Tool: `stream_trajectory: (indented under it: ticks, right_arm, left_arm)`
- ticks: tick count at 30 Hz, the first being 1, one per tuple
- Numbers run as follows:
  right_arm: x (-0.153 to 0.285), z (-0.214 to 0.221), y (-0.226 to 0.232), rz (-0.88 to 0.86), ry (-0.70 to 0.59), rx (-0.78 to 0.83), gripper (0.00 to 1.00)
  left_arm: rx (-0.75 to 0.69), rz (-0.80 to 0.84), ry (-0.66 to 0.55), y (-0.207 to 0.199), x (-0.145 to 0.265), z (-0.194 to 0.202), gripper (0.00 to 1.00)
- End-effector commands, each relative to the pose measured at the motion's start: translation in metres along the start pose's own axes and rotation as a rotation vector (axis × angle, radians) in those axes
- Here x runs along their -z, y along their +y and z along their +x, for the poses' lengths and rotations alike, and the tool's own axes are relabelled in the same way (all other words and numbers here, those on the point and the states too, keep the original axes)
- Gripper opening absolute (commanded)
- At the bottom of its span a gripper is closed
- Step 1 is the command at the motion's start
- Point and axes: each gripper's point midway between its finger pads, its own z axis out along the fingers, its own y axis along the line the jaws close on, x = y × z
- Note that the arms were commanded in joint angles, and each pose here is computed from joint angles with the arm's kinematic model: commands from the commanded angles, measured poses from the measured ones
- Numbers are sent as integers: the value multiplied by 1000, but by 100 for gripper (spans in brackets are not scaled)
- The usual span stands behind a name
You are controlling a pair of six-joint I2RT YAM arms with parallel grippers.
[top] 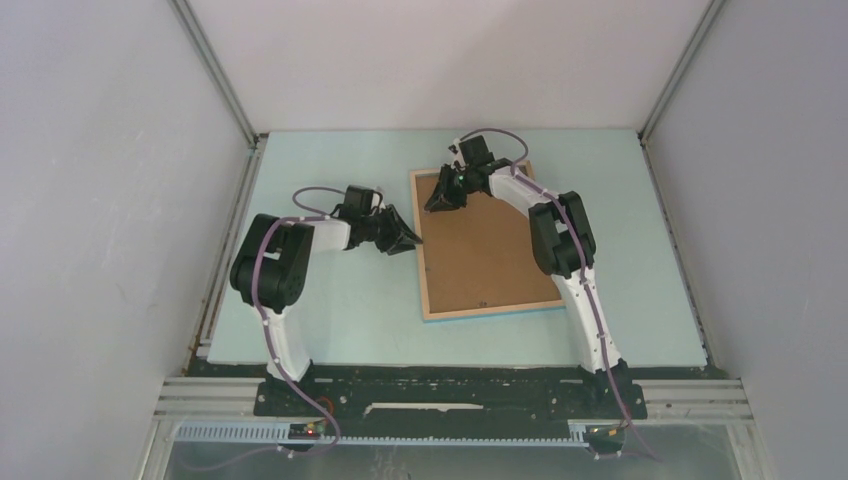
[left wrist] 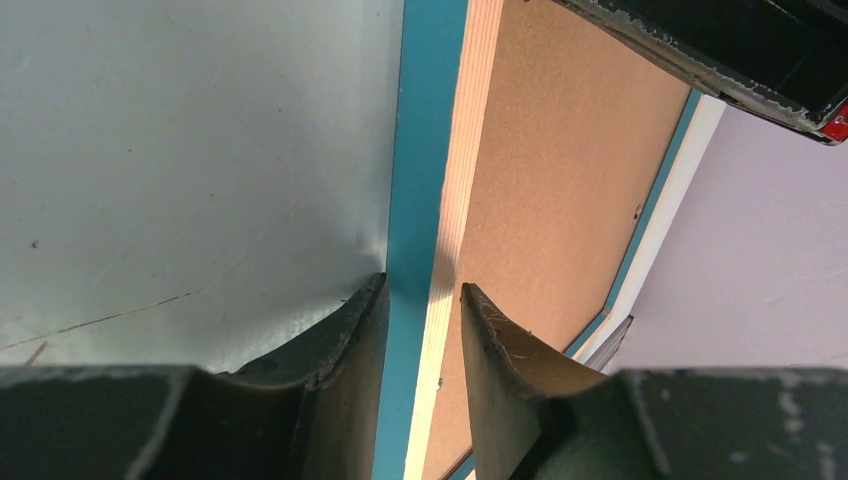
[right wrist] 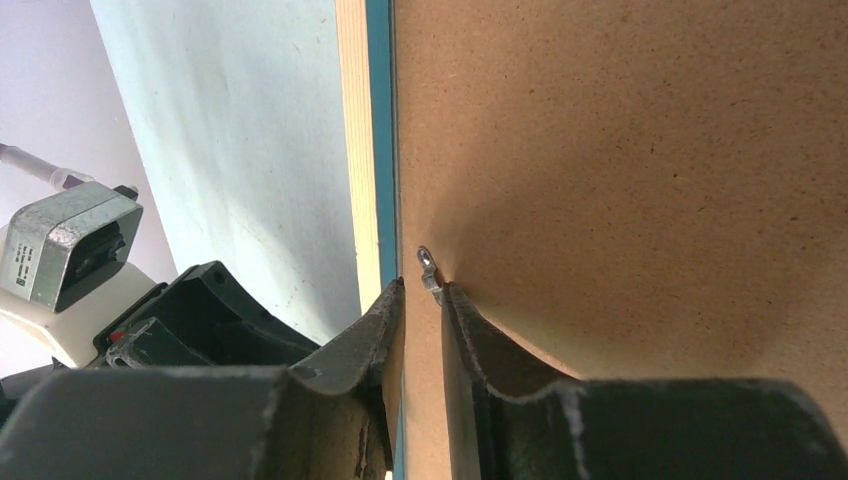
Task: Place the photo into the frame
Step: Install the photo frame at the center of the board.
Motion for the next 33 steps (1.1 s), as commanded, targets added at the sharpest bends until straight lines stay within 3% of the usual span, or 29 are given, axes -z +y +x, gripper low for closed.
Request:
stream_trajectory:
  ticks: [1,7,20,28,33]
  right_arm:
    - [-7,0,9,-33,6,5,27]
    - [-9,2,18,-69,5,-13,18]
    - [-9,-7,22,-88,-22,-42,13]
    - [29,-24,31,-110,-65,-24,21]
    - [31,-21,25,-107,-58,-40,22]
  left_arm:
    - [-39,41,-19,-13,-1,-8,39]
    - [-35,39,-9,-10,-2,-5,37]
    - [-39,42,-12,-11,0,-5,35]
    - [-39,53,-12,-14,0,-6,34]
    - [-40,59,-15,-16,1,-6,33]
